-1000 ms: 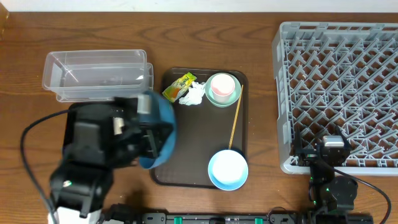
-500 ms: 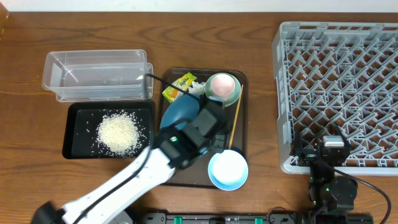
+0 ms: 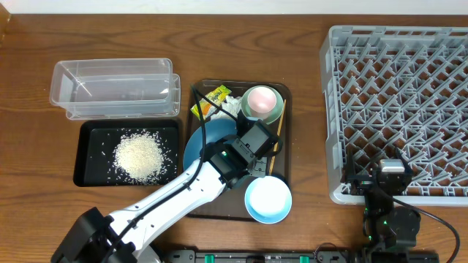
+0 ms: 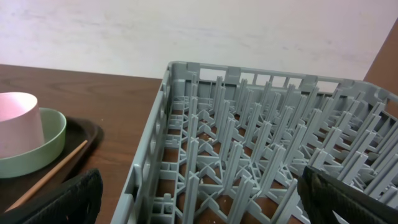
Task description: Sort waste into correct bins and load items into the dishwasher rack
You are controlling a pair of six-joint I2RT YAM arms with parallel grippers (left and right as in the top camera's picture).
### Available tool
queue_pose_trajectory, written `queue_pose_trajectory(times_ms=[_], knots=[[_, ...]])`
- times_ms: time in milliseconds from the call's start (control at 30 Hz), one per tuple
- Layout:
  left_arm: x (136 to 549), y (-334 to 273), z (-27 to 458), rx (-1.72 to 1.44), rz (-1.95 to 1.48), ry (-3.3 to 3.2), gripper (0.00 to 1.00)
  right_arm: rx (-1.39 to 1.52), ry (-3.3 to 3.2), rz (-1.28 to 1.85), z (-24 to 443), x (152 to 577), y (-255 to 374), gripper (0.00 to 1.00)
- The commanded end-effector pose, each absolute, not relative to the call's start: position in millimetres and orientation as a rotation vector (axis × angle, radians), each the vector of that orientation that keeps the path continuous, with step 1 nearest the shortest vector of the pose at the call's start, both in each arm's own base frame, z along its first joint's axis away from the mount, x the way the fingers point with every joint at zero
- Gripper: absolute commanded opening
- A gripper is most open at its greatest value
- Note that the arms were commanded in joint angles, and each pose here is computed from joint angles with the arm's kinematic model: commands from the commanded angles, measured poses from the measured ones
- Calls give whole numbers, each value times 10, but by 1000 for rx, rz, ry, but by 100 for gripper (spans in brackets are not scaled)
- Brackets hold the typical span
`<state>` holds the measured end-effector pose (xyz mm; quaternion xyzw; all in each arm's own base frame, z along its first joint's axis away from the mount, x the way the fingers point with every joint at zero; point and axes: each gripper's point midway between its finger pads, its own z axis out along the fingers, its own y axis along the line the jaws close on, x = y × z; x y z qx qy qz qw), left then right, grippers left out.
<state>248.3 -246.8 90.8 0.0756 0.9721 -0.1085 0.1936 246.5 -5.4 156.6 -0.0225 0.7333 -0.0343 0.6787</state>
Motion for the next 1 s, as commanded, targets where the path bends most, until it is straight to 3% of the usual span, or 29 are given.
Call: queue_pose_trajectory(times_ms=[0, 67, 167, 267, 467, 633, 767, 967], knots=[[2431, -2504, 911, 199, -336, 2753, 6, -63, 1651, -80, 1553, 2464, -39, 99], [2392, -2529, 904, 206, -362, 2770, 7, -63, 1651, -80, 1553, 2464, -39, 99], [2370, -2528, 896, 212, -365, 2781, 24, -63, 1651, -80, 1553, 2464, -39, 99], [2346, -2502, 883, 212, -352, 2793, 35, -63, 1651, -80, 1553, 2464, -39, 99], [2357, -2511, 969, 225, -368, 2772, 38, -63, 1651, -80, 1553, 2464, -39, 99], [2438, -2442, 1307, 241, -380, 2689, 57, -63, 1651, -80, 1553, 2464, -39, 99], [2547, -2065, 1707, 119, -320, 2607, 73, -63, 1651, -80, 1553, 2464, -39, 99], [2534, -939, 2237, -245, -184, 2469, 83, -63, 1651, -80, 1553, 2464, -39, 99]])
